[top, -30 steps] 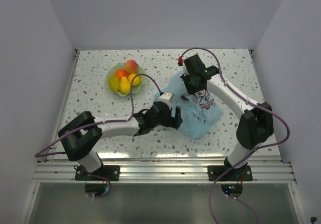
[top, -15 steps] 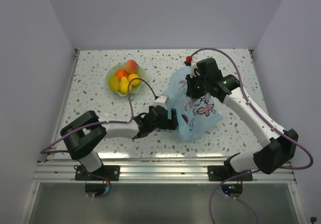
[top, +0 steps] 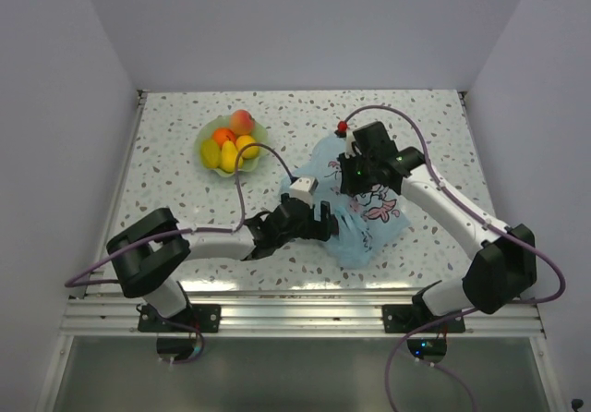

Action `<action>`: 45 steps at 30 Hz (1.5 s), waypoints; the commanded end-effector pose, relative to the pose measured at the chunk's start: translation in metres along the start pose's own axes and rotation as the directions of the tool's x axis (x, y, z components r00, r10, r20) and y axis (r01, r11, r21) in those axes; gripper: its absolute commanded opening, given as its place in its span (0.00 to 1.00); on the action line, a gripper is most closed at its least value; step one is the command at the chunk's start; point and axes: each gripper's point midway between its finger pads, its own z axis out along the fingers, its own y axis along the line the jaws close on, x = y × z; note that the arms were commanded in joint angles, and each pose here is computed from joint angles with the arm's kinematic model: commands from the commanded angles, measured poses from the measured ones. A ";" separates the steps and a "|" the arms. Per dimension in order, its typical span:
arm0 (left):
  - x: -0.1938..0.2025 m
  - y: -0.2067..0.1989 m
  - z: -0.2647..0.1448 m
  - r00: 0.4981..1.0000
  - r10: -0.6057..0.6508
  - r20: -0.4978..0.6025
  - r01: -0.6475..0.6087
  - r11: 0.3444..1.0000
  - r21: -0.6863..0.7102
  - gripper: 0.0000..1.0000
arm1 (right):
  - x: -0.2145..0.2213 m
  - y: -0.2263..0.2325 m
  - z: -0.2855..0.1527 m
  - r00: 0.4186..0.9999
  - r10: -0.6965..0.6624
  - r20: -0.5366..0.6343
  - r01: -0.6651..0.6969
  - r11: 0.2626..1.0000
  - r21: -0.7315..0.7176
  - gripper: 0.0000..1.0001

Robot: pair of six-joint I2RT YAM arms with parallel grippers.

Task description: Untie the knot of the plastic bag and take out the fruit

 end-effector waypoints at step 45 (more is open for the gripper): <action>-0.053 -0.067 -0.038 0.957 0.252 0.143 -0.281 0.925 0.254 0.33 | 0.006 -0.037 0.010 0.988 0.144 0.051 -0.149 0.983 0.106 0.00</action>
